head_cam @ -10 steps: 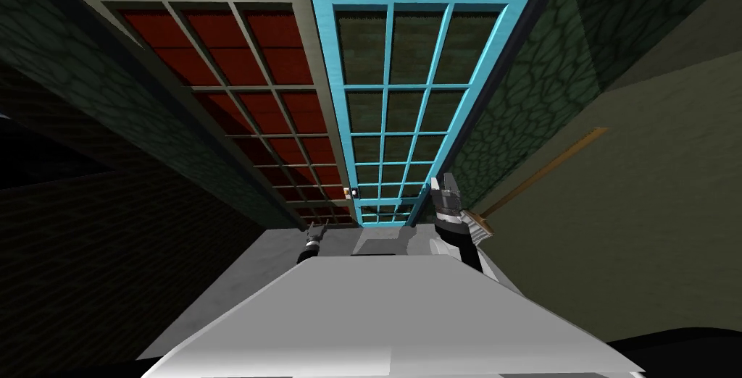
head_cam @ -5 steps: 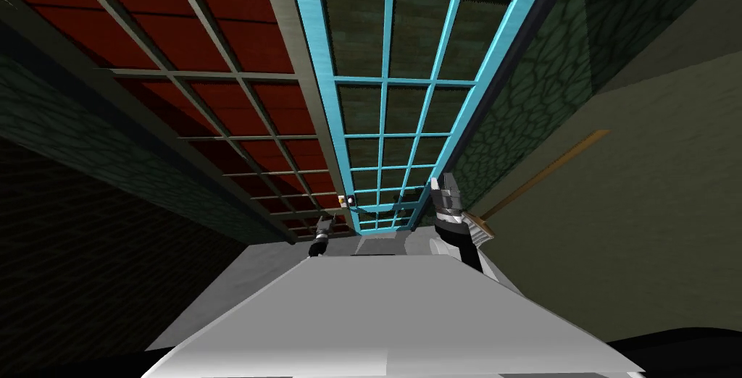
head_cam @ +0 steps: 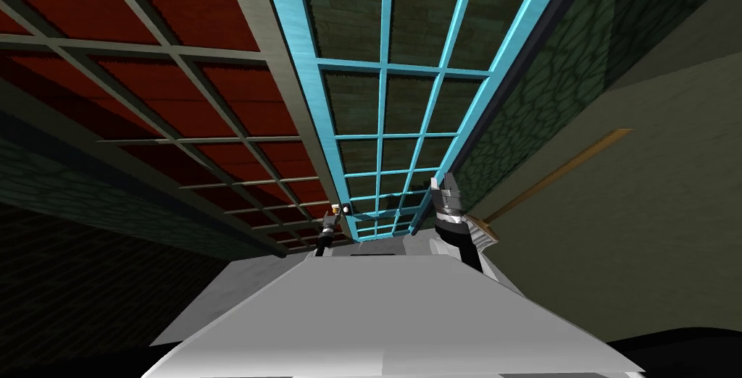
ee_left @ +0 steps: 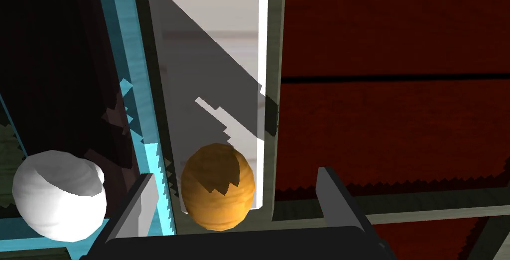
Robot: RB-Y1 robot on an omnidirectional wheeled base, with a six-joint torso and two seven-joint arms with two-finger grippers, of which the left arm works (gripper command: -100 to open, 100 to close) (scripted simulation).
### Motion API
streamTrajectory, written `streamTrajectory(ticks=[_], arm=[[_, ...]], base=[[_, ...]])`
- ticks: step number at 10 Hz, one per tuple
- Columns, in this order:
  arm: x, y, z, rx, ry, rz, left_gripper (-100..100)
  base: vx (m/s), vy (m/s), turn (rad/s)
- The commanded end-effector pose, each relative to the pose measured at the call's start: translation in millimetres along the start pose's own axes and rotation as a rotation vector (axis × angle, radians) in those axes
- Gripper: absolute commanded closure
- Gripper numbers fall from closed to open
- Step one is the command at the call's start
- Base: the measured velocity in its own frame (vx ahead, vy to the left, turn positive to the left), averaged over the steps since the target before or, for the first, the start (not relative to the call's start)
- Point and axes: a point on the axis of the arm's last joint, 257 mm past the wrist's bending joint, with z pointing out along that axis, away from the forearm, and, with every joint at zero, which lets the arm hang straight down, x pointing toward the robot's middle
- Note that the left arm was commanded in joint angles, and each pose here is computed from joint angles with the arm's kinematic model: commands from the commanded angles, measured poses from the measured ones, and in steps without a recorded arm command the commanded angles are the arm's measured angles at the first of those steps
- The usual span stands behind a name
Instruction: Pull the door open
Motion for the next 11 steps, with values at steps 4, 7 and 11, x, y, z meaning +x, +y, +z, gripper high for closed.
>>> streamTrajectory(ticks=[4,7,11], arm=[[0.0,0.0,0.0,0.000,0.000,0.000,100],[0.0,0.0,0.0,0.000,0.000,0.000,100],[19.3,33.7,-22.4,-0.046,0.048,-0.018,100]], base=[[0.000,-0.005,-0.007],[-0.003,0.000,0.002],[-0.154,-0.019,0.039]])
